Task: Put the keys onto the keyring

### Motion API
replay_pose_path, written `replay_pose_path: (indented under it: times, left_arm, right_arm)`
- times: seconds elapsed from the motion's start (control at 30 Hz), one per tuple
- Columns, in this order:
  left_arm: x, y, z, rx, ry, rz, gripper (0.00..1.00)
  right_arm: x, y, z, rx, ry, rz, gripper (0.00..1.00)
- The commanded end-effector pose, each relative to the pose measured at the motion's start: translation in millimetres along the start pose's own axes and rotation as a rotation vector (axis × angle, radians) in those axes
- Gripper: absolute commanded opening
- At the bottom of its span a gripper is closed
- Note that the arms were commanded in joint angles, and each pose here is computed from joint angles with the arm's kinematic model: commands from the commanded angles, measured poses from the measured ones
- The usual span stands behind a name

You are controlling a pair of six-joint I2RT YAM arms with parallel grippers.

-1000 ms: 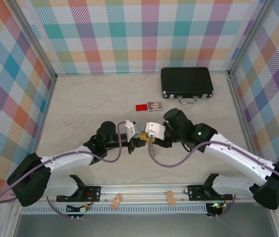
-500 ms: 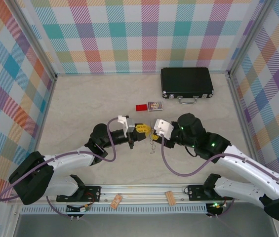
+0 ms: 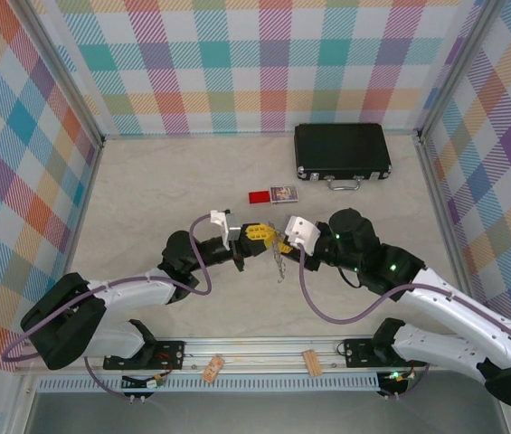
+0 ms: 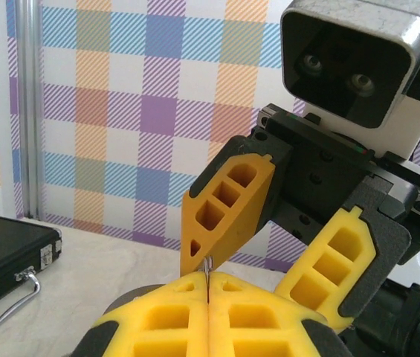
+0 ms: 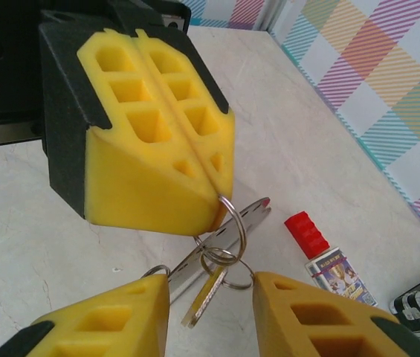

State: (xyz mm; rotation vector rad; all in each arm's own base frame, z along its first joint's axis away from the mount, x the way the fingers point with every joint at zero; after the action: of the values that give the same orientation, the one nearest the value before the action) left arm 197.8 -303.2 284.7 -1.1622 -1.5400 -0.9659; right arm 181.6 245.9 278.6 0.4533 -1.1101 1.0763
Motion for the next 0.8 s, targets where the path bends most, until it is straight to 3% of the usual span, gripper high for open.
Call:
replay_pose_path:
  times: [0.0,0.17,0.37,0.77]
  left_arm:
    - [22,-7,1,-0.028,-0.092,-0.011,0.00]
    - [25,-7,2,-0.026,-0.099,-0.015,0.00]
    - [26,-9,0,-0.045,-0.104,-0.001,0.00]
    - [28,-10,-3,-0.064,-0.104,0.018,0.00]
  right_arm:
    - [8,1,6,-0.004,-0.056,-0.018,0.35]
    - [9,-4,13,-0.046,-0.082,-0.045,0.39]
    - [6,-4,10,-0.036,-0.076,-0.056,0.32]
    - [10,-2,-4,0.000,-0.078,-0.083,0.28]
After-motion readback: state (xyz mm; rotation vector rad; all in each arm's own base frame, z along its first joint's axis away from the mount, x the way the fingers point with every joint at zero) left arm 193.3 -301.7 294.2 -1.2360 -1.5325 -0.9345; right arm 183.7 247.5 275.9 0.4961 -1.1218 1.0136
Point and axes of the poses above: each hand's point on the last joint's axis, 136 mm out from that joint toward the fingers, its own z axis back along the fingers, its own y axis along the line the jaws close on, x = y × z, the point moved 2 cm from there along z, back along the fingers, and after that the axes turned 9 degrees about -z, right-handed, at the moved point
